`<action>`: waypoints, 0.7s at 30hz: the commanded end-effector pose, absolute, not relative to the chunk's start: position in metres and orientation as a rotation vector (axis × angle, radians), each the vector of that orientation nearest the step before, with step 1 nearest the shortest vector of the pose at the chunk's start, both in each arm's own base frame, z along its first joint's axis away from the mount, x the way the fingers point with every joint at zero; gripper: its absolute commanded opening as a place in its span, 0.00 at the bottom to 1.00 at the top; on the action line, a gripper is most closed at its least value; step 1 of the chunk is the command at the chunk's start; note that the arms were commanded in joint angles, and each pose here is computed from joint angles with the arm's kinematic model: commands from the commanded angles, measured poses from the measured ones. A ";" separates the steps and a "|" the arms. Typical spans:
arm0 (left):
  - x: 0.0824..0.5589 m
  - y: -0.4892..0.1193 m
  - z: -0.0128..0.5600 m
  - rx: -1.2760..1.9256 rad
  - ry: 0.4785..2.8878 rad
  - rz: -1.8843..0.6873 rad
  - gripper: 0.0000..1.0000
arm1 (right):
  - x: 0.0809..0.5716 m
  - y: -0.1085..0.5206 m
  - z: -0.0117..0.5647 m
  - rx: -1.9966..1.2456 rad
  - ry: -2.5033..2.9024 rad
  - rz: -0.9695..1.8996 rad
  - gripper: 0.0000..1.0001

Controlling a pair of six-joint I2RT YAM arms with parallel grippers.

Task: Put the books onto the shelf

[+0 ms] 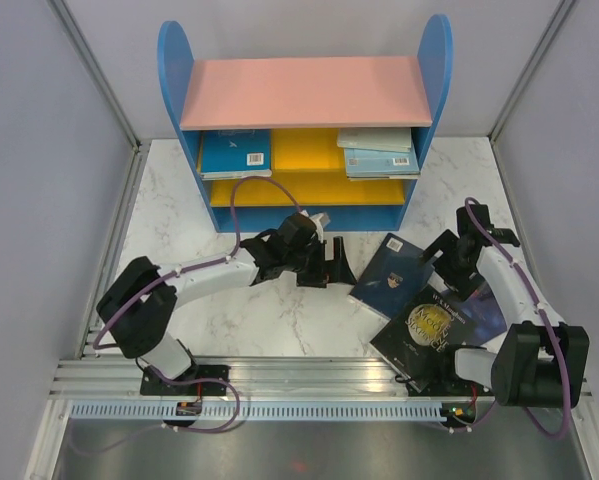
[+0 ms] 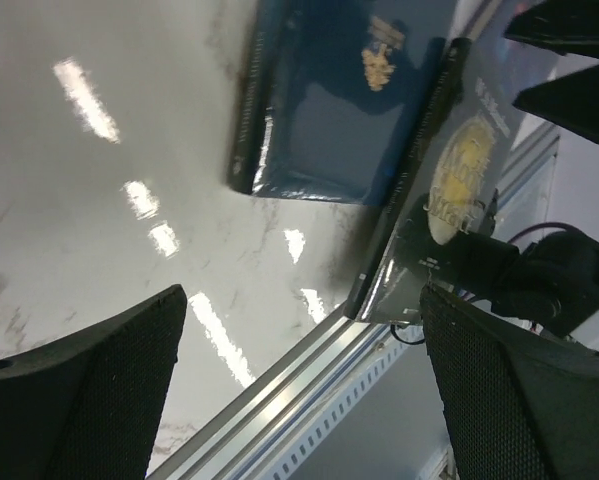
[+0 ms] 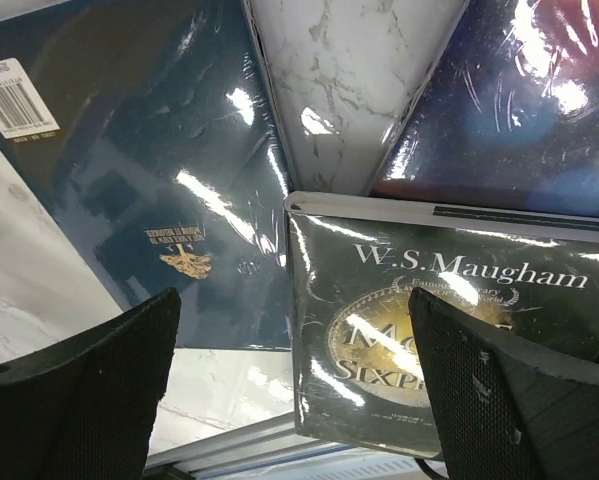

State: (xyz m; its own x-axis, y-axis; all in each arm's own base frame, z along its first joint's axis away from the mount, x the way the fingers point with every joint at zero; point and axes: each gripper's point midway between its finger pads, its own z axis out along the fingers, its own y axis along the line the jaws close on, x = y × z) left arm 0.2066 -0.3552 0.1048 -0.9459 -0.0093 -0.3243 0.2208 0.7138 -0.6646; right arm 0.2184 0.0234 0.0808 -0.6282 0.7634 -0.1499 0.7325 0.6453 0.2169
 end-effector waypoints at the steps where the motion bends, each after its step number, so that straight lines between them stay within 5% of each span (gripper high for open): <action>1: 0.195 -0.392 0.141 0.435 2.445 -1.291 1.00 | 0.217 0.013 0.077 1.166 2.645 0.139 0.98; 7: 0.114 -0.414 0.115 0.610 2.427 -1.560 1.00 | 0.205 0.015 0.060 1.192 2.672 0.148 0.98; 21: 0.079 -0.432 0.067 0.550 2.522 -1.539 1.00 | 0.196 0.028 0.043 1.212 2.681 0.249 0.98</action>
State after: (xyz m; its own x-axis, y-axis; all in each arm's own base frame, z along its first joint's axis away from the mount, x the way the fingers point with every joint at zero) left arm 0.0802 -0.4154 0.0613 -0.9197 0.2777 -0.2776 0.3800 0.4513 -0.8074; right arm 0.2035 0.0214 0.0547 -0.6429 0.7545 -0.1318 0.7262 0.6552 0.2083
